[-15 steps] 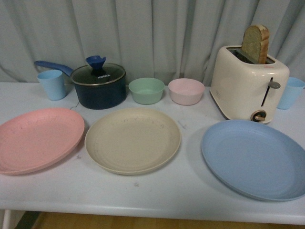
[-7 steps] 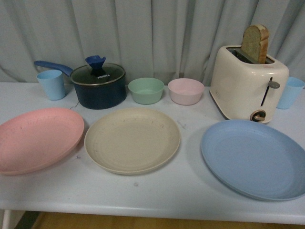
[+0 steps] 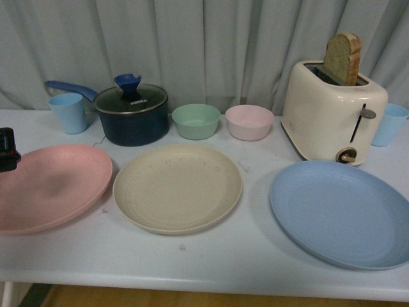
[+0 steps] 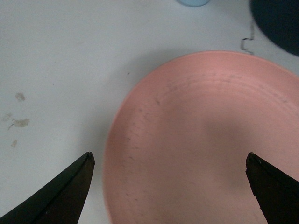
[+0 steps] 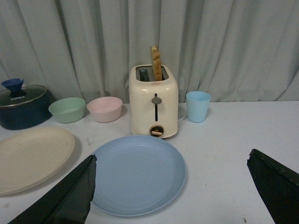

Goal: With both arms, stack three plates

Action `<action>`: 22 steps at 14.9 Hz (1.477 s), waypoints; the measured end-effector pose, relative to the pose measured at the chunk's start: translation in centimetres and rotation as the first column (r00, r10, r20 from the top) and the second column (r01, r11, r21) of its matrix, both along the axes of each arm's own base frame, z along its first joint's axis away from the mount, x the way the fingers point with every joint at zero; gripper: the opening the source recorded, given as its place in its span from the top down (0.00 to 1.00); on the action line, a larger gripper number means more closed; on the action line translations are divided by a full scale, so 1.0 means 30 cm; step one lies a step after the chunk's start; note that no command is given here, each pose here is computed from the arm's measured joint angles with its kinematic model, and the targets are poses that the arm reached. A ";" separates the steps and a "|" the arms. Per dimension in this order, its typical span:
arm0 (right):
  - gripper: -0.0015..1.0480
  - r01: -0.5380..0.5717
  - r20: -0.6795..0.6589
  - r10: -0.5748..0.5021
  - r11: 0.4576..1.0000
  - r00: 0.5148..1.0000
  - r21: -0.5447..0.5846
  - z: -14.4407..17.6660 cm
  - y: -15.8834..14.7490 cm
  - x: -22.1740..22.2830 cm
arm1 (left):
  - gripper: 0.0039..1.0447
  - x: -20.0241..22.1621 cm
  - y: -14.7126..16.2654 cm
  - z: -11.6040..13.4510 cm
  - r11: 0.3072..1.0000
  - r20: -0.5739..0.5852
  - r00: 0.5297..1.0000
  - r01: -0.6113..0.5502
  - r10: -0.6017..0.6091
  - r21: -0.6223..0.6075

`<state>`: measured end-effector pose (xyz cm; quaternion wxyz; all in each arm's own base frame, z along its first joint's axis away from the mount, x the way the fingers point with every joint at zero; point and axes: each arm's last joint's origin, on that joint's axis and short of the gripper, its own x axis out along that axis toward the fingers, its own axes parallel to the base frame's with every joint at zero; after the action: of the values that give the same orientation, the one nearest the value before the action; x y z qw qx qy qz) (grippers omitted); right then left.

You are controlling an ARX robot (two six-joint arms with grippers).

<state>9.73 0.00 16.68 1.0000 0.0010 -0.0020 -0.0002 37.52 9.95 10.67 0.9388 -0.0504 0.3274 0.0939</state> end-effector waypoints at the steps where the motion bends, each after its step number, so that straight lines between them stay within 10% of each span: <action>1: 0.06 0.000 0.000 0.000 1.000 1.000 0.000 0.000 0.000 0.000 | 0.06 0.017 0.015 -0.008 1.000 -0.004 1.000 -0.003 0.003 -0.007; 12: 0.06 0.000 0.000 0.000 1.000 1.000 0.000 0.000 0.000 0.000 | 0.06 0.014 0.172 -0.158 0.994 -0.080 0.996 -0.055 0.047 -0.092; 22: 0.06 0.000 0.000 0.000 1.000 1.000 0.000 0.000 0.000 0.000 | 0.97 0.004 0.161 -0.170 0.998 -0.089 0.996 -0.030 0.026 -0.046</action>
<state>9.73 0.00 16.68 1.0000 0.0009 -0.0020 -0.0002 37.64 14.77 5.56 0.9206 -0.0732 0.3701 0.1013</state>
